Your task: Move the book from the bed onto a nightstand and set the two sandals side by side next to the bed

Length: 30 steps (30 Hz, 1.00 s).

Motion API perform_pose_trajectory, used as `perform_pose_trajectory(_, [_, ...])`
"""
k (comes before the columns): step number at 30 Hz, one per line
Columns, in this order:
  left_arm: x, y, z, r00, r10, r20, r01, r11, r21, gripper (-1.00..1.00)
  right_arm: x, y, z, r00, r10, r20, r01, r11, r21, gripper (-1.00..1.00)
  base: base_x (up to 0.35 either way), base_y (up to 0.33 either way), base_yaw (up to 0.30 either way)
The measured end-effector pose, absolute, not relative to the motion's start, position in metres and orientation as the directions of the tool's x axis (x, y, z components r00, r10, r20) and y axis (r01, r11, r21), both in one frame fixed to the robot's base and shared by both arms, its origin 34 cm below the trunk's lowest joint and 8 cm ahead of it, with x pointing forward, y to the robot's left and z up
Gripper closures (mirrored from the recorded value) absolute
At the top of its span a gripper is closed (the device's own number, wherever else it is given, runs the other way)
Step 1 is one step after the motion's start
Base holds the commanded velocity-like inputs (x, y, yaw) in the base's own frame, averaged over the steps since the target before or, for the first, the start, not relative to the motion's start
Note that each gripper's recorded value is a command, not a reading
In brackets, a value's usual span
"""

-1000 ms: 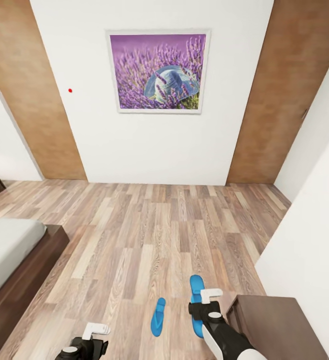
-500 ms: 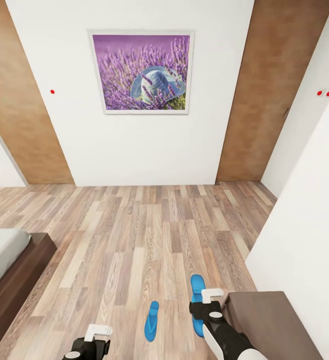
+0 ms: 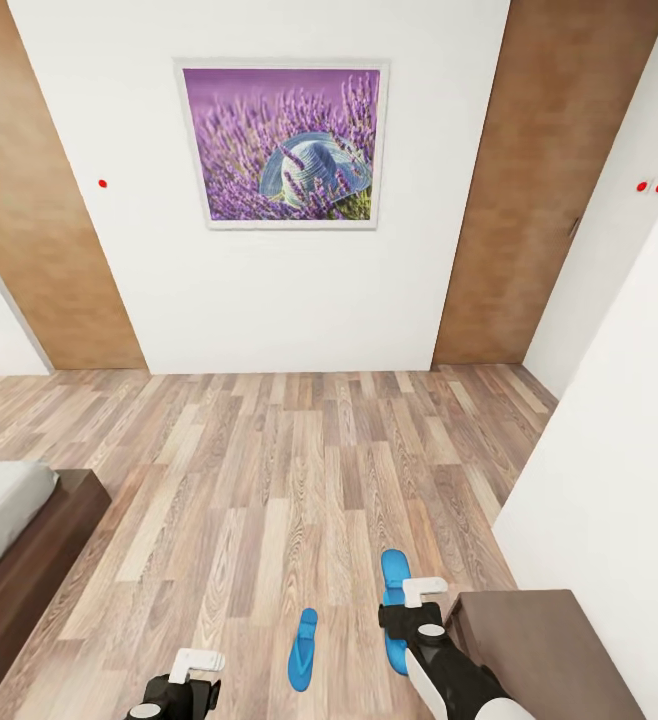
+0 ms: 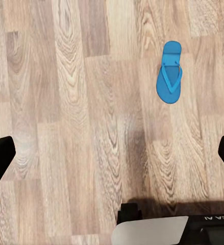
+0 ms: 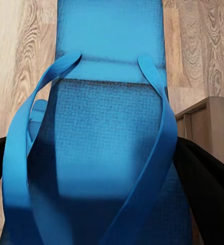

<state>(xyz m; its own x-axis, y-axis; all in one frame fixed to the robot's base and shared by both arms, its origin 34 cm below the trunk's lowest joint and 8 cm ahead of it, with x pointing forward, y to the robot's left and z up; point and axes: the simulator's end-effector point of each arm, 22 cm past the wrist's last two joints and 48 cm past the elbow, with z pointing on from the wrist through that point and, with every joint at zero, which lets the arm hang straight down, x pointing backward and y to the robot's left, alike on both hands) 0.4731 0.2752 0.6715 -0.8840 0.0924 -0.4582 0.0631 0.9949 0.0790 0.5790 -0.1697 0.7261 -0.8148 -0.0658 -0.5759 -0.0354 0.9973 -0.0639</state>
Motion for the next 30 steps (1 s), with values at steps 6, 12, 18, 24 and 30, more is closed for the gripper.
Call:
perform_pose_trajectory(6, [0.4728,0.2750,0.6716,-0.884,0.093,-0.458,0.064,0.995,0.079,-1.00,0.5788,-0.1697,0.7264,-0.815,-0.066,-0.576,-0.035,0.997,-0.064,1.00,0.188,0.000,0.000])
perform_pose_trajectory(12, [0.4730,0.2750,0.6715,-0.884,0.094,-0.458,0.064,0.995,0.079,-1.00,0.5788,-0.1697,0.7261,-0.815,-0.066,-0.576,-0.035,0.997,-0.064,1.00,0.101,-0.009,0.000])
perform_pose_trajectory(18, [0.4730,0.2750,0.6715,-0.884,0.094,-0.458,0.064,0.995,0.079,-1.00,0.5784,-0.1697,0.7258,-0.816,-0.066,-0.575,-0.036,0.997,-0.064,1.00,0.112,-0.083,0.000])
perform_pose_trajectory(24, [0.4729,0.2748,0.6714,-0.884,0.094,-0.458,0.065,0.995,0.078,-1.00,0.5782,-0.1697,0.7255,-0.816,-0.067,-0.574,-0.036,0.997,-0.064,1.00,0.040,-0.028,0.000])
perform_pose_trajectory(30, [0.4729,0.2747,0.6716,-0.884,0.094,-0.458,0.065,0.995,0.078,-1.00,0.5778,-0.1693,0.7255,-0.816,-0.067,-0.574,-0.037,0.997,-0.064,1.00,0.130,-0.006,0.000])
